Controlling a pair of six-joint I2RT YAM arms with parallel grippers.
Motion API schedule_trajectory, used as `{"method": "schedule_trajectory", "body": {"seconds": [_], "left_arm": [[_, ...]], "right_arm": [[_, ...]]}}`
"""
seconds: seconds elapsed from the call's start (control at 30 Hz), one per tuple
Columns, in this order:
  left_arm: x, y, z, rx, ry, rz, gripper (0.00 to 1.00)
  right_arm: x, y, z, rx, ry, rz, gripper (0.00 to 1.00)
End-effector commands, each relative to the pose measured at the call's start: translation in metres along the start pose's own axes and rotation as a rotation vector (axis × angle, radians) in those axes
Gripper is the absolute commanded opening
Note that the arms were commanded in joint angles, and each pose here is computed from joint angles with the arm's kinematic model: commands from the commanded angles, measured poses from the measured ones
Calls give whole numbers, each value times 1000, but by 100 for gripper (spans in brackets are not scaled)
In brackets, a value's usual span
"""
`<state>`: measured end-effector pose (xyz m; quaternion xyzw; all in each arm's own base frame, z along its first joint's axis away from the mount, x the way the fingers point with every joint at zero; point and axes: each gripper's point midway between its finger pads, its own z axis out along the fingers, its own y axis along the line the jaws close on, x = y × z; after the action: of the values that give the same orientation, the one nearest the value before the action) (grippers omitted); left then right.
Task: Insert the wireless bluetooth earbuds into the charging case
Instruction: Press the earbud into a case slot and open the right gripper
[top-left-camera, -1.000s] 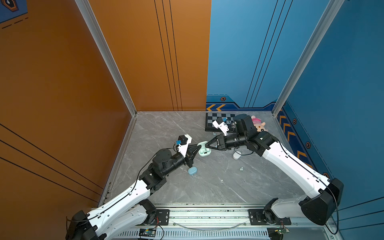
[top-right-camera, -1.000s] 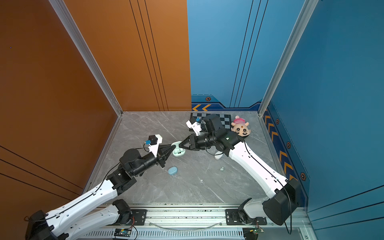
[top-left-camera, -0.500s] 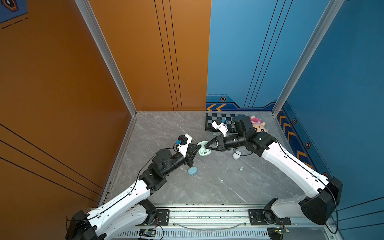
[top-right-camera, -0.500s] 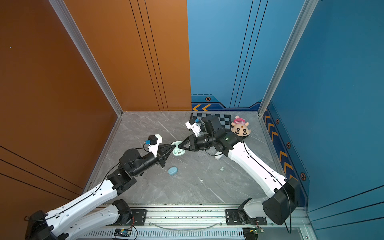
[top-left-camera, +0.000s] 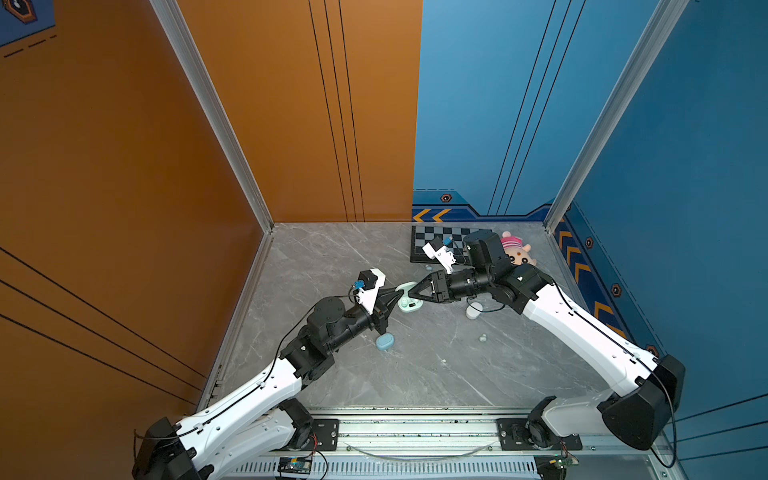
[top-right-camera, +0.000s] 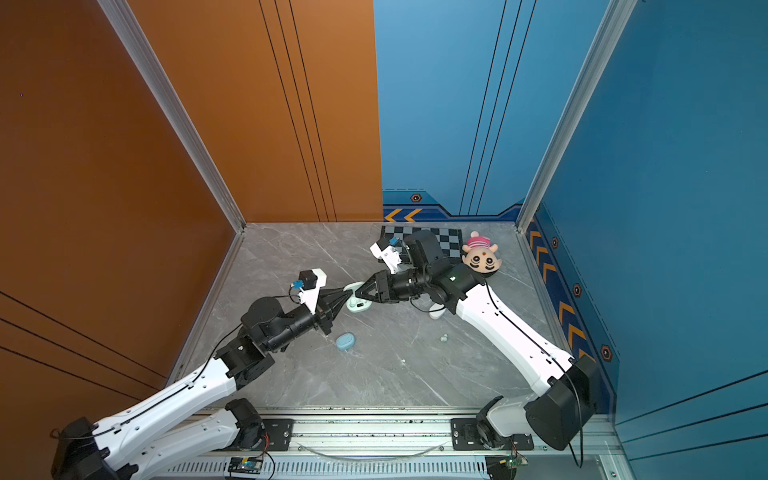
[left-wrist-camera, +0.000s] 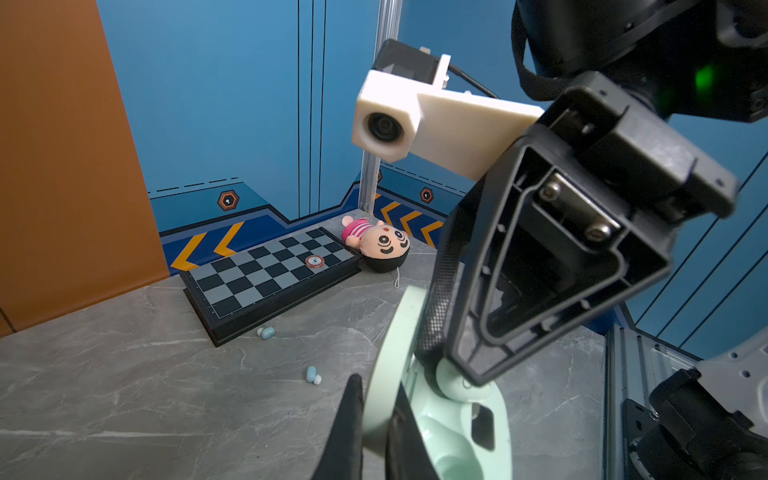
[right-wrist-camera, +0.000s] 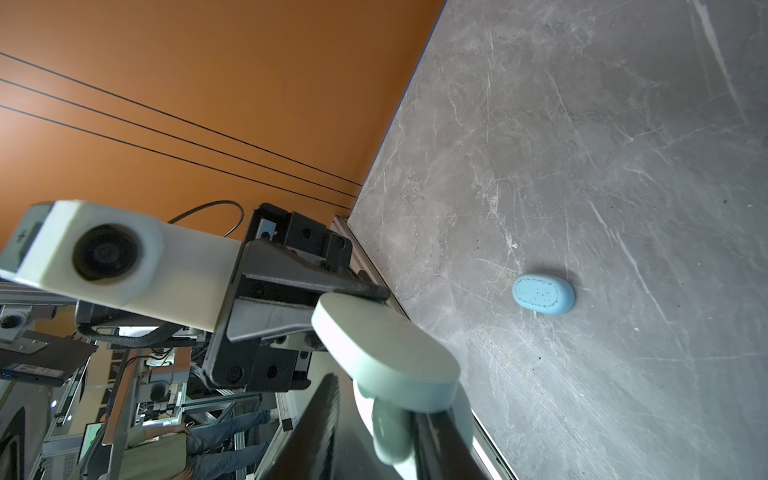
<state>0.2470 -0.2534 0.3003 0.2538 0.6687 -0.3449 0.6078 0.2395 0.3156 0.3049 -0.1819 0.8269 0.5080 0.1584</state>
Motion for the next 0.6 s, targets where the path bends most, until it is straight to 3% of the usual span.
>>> {"method": "schedule_trajectory", "body": {"seconds": [0.0,0.57], "left_arm": [[-37,-15,-2,43,-99,23,0],[-37,-15,-4,37,-103,32,0]], "right_arm": [[-13,-4,-8,55,-57,-27,35],[-51,20,-61,81,-248,-105,35]]}}
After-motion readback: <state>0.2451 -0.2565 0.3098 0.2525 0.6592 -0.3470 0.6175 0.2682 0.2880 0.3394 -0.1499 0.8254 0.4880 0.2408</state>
